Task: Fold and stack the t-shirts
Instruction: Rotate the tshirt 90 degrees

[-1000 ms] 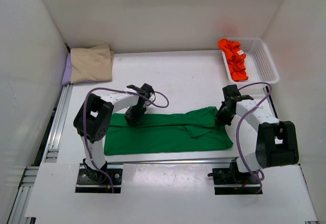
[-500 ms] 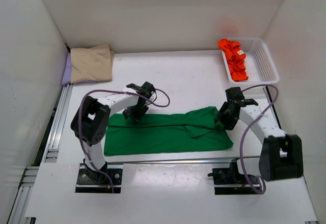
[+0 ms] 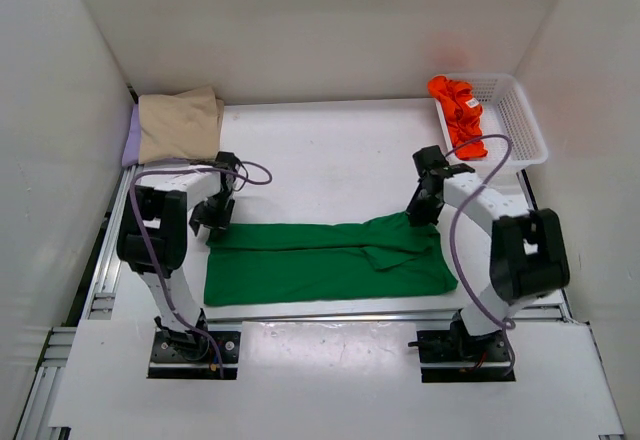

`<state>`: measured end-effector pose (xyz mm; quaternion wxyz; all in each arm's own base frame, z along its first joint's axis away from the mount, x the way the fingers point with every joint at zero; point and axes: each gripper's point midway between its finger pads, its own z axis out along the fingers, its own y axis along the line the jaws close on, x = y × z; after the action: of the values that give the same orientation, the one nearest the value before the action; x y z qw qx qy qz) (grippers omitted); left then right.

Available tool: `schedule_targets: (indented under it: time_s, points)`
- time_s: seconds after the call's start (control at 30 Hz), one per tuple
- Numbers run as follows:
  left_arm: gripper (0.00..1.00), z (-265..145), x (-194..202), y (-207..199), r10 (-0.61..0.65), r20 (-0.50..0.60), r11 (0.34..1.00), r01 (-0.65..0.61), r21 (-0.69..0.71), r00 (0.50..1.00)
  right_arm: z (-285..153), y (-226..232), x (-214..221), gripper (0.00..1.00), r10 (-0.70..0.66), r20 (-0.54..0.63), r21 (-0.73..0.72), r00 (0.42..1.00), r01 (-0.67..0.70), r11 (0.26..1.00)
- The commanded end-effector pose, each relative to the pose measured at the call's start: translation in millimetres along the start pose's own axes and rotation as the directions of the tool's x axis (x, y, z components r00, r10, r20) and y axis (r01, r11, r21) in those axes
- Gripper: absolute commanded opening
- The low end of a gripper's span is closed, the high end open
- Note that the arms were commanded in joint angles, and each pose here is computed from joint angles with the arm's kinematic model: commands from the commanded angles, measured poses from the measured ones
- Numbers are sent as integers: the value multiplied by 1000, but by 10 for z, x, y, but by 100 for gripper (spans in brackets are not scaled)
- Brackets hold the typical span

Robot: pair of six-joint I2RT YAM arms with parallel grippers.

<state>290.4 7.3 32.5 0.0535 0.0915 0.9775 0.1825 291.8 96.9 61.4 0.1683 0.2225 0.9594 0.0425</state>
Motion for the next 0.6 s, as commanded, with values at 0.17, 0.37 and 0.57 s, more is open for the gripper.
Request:
schedule_targets:
  time_s: [0.17,0.37,0.57]
  points:
    - [58,346,306,55,-61,-110,997,65,35,992,566,-31,-234,0,43,-118,176,992,-22,984]
    - [58,175,565,79,-108,-129,987,122,109,986,837,684,-670,0,6,-122,101,993,6,995]
    - [68,-471,630,-7,-152,-68,940,166,298,986,972,2098,-1399,3,-14,-7,-242,1000,12,970]
